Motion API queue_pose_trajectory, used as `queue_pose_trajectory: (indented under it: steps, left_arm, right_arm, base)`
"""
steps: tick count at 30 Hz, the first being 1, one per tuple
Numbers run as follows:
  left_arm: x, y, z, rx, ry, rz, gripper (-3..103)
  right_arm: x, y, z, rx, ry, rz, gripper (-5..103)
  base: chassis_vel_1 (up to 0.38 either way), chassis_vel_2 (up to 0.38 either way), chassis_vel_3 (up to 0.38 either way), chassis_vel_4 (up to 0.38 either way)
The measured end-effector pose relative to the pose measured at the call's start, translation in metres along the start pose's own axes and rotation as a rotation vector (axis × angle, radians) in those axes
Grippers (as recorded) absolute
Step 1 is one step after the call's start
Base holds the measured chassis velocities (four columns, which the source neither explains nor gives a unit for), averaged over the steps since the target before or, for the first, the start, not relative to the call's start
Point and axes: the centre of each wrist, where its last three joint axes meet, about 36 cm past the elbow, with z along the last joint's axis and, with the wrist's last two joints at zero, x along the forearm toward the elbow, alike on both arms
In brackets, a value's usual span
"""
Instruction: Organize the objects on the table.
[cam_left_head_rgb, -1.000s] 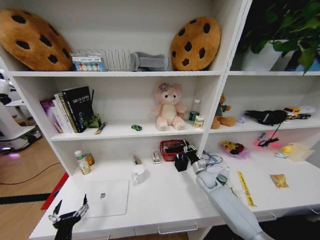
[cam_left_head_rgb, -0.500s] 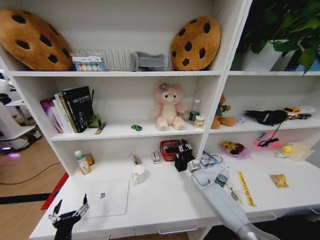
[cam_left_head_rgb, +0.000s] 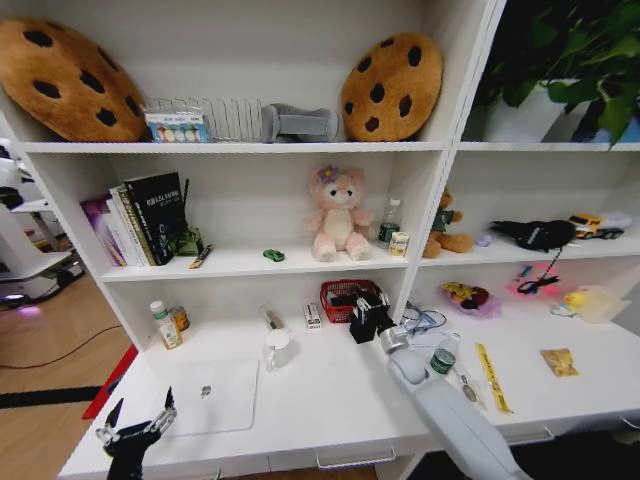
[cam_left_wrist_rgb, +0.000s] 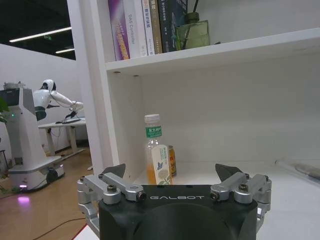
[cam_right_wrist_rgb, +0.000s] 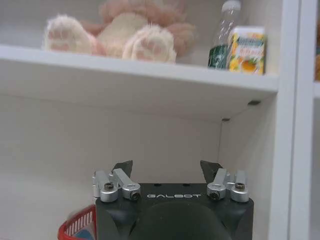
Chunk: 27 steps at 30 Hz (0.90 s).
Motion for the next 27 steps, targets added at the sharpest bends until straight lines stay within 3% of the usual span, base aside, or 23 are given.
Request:
queue_pose_trajectory:
  steps: [2, 3, 5, 7, 8, 10, 14, 16, 23, 27]
  left_arm:
    - [0.0, 0.0, -0.001, 0.0, -0.002, 0.0, 98]
    - [0.0, 0.0, -0.001, 0.0, -0.004, -0.001, 98]
    - [0.0, 0.001, -0.002, 0.0, -0.005, -0.002, 99]
    - [-0.001, 0.001, -0.003, 0.001, -0.008, -0.003, 99]
    - [-0.001, 0.001, -0.003, 0.001, -0.008, -0.003, 99]
    - [0.0, 0.002, -0.006, 0.002, -0.014, -0.005, 99]
    - [0.0, 0.002, -0.01, 0.003, -0.022, -0.004, 99]
    - [0.001, 0.0, -0.023, 0.014, -0.05, 0.003, 99]
    - [0.006, 0.002, -0.055, 0.026, -0.083, 0.003, 100]
    - [0.01, 0.003, -0.074, 0.03, -0.103, 0.017, 100]
  right_arm:
    - [0.006, 0.002, -0.008, -0.004, 0.007, 0.004, 75]
    - [0.014, 0.004, -0.017, -0.012, 0.016, 0.006, 86]
    - [0.017, 0.005, -0.021, -0.017, 0.02, 0.006, 86]
    - [0.026, 0.006, -0.029, -0.033, 0.035, 0.008, 96]
    - [0.026, 0.006, -0.029, -0.033, 0.035, 0.008, 96]
    - [0.058, 0.01, -0.049, -0.082, 0.106, 0.014, 100]
    - [0.102, 0.005, -0.071, -0.096, 0.17, 0.052, 100]
    - [0.153, -0.01, -0.09, -0.098, 0.203, 0.072, 100]
    - [0.203, -0.012, -0.098, -0.113, 0.249, 0.102, 100]
    - [0.21, -0.017, -0.098, -0.107, 0.246, 0.104, 100]
  base:
    - [0.0, 0.0, 0.0, 0.0]
    - [0.0, 0.0, 0.0, 0.0]
    - [0.0, 0.0, 0.0, 0.0]
    - [0.0, 0.0, 0.0, 0.0]
    - [0.0, 0.0, 0.0, 0.0]
    - [0.0, 0.0, 0.0, 0.0]
    - [0.0, 0.0, 0.0, 0.0]
    - [0.0, 0.0, 0.0, 0.0]
    - [0.0, 0.0, 0.0, 0.0]
    - [0.0, 0.0, 0.0, 0.0]
